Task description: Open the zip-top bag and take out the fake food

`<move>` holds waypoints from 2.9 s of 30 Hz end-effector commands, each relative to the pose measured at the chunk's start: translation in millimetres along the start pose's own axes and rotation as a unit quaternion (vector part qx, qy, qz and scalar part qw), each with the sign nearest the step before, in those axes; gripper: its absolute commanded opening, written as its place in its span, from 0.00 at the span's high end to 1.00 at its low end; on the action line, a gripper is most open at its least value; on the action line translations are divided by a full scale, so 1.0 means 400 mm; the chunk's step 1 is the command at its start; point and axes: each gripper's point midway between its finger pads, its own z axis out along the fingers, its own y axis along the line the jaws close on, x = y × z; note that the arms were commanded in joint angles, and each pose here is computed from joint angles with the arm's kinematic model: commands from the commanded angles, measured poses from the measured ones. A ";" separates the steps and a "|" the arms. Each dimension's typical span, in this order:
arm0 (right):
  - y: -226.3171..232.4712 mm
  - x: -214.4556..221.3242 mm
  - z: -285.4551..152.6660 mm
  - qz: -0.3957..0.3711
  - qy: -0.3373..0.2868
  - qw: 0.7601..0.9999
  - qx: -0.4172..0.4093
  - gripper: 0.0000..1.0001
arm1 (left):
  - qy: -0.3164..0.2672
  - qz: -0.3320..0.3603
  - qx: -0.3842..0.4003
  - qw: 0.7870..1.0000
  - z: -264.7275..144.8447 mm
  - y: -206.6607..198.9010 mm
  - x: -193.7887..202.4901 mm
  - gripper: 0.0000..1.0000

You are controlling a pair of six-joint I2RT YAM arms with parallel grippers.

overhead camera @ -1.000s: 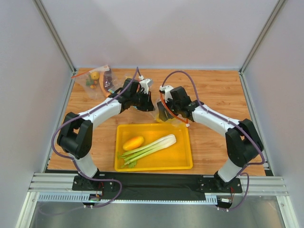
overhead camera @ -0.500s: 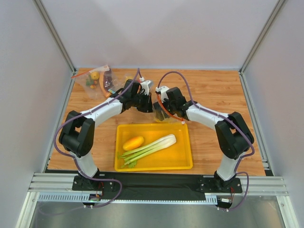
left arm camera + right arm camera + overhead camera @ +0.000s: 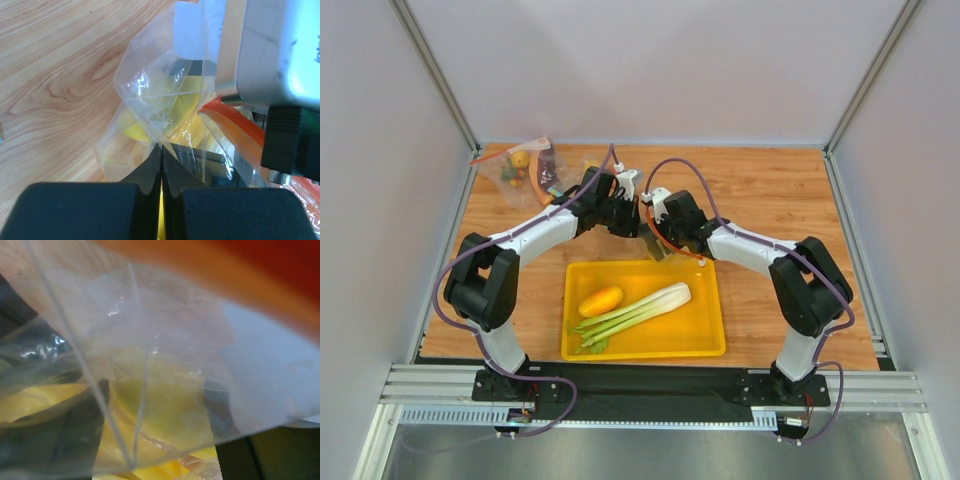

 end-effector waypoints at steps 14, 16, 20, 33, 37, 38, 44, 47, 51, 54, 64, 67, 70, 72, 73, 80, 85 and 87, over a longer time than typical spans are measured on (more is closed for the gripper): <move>-0.009 -0.102 -0.106 0.024 -0.082 0.996 0.024 0.20 | -0.033 0.029 0.022 0.999 -0.026 -0.043 -0.064 1.00; -0.008 -0.115 -0.117 0.038 -0.091 0.995 0.024 0.21 | -0.033 0.029 0.021 0.999 -0.027 -0.043 -0.063 1.00; -0.018 -0.117 -0.118 0.045 -0.092 0.994 0.034 0.25 | -0.035 0.030 0.022 0.999 -0.032 -0.046 -0.065 1.00; -0.067 -0.039 -0.047 0.045 -0.040 0.995 0.085 0.35 | -0.037 0.033 0.021 0.999 -0.041 -0.049 -0.063 1.00; -0.056 -0.007 -0.037 0.040 -0.022 0.996 0.074 0.34 | -0.037 0.034 0.021 0.999 -0.039 -0.050 -0.063 1.00; -0.053 -0.003 -0.039 0.038 -0.021 0.997 0.071 0.33 | -0.036 0.033 0.021 0.999 -0.039 -0.048 -0.062 1.00; -0.032 0.026 -0.062 0.035 -0.013 0.998 0.048 0.28 | -0.035 0.032 0.021 0.999 -0.034 -0.045 -0.064 1.00; -0.031 0.046 -0.064 0.018 0.000 0.999 0.045 0.26 | -0.032 0.030 0.020 0.999 -0.029 -0.042 -0.060 1.00; -0.033 0.080 -0.061 0.011 0.022 0.999 0.046 0.23 | -0.032 0.030 0.020 0.999 -0.028 -0.041 -0.059 1.00; -0.033 0.080 -0.069 0.011 0.029 0.998 0.048 0.20 | -0.030 0.030 0.020 0.999 -0.026 -0.040 -0.056 1.00; -0.045 0.115 -0.065 0.000 0.081 0.995 0.054 0.16 | -0.030 0.030 0.018 0.999 -0.026 -0.038 -0.058 1.00; -0.052 0.127 -0.048 0.001 0.092 0.994 0.054 0.16 | -0.029 0.030 0.019 0.999 -0.025 -0.038 -0.057 1.00; -0.054 0.125 -0.027 0.007 0.086 0.995 0.052 0.16 | -0.029 0.031 0.020 0.999 -0.023 -0.040 -0.057 1.00; -0.061 0.114 -0.017 0.014 0.076 0.996 0.050 0.16 | -0.029 0.030 0.019 0.999 -0.023 -0.037 -0.056 1.00; -0.065 0.110 -0.007 0.016 0.076 0.996 0.051 0.16 | -0.029 0.031 0.019 0.999 -0.023 -0.037 -0.057 1.00; -0.059 0.110 0.033 0.022 0.081 0.996 0.031 0.22 | -0.030 0.033 0.017 0.999 -0.026 -0.037 -0.060 1.00; -0.066 0.149 0.055 0.023 0.100 0.994 0.037 0.30 | -0.030 0.033 0.018 0.999 -0.024 -0.039 -0.061 1.00; -0.070 0.169 0.060 0.025 0.107 0.993 0.042 0.34 | -0.030 0.031 0.018 0.999 -0.023 -0.037 -0.061 1.00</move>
